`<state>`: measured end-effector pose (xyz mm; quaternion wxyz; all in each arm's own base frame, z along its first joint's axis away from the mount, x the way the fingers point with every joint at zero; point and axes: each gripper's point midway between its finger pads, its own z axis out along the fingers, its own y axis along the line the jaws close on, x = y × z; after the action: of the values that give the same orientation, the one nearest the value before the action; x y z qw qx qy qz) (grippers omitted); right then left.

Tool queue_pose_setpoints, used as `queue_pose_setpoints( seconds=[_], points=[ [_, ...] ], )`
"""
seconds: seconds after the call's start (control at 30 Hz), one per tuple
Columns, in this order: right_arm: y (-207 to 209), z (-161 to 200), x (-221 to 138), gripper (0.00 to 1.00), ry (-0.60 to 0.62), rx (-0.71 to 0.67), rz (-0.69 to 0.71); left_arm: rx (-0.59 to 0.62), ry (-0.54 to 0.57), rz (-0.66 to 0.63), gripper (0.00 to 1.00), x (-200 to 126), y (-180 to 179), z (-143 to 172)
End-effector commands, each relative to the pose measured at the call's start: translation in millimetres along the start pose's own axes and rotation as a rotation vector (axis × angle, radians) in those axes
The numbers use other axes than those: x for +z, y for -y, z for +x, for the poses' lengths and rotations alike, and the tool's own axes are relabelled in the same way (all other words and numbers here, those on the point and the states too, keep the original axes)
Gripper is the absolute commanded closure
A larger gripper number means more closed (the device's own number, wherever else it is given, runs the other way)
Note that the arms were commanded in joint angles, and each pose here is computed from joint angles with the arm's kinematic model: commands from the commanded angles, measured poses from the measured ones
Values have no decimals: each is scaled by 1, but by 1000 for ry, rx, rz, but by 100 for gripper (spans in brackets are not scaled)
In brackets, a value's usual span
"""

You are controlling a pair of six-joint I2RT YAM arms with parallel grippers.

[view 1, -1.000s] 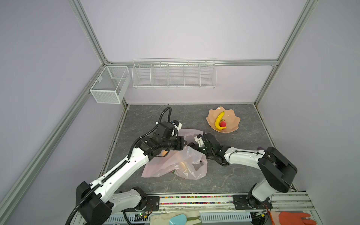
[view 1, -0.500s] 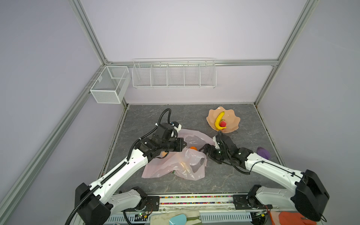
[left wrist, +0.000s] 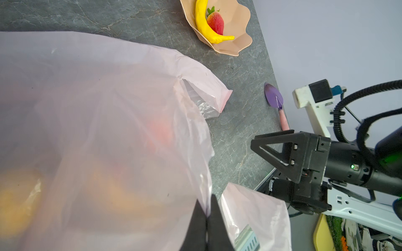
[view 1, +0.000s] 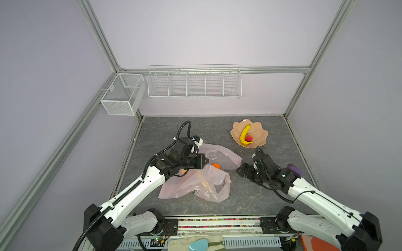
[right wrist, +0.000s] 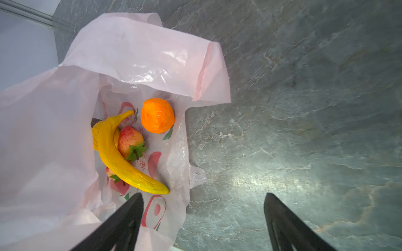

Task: Place the fruits into the plastic bag
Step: Pick up the fruit from the plate.

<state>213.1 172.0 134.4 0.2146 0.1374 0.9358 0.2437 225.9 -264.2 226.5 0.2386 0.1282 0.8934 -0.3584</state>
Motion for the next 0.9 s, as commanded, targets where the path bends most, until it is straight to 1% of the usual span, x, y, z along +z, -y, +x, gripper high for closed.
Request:
queue_pose_setpoints(
  seconds=[0.0, 0.17, 0.6, 0.7, 0.83, 0.87],
  points=[
    [18, -7, -12, 11, 49, -21, 62, 17, 10, 19, 100, -1, 4, -4],
    [27, -13, -22, 11, 66, -12, 72, 18, 11, 20, 100, 0, 4, -5],
    [26, -20, -20, 10, 79, 16, 50, 18, 6, 21, 100, 1, 4, -4],
    [25, -25, -18, 8, 82, 19, 44, 19, 8, 22, 100, 0, 4, -5],
    [23, -35, -15, 1, 84, 26, 35, 18, 7, 20, 100, 1, 4, -4],
    [23, -38, -15, 2, 87, 28, 34, 19, 7, 19, 100, 1, 3, -4]
  ],
)
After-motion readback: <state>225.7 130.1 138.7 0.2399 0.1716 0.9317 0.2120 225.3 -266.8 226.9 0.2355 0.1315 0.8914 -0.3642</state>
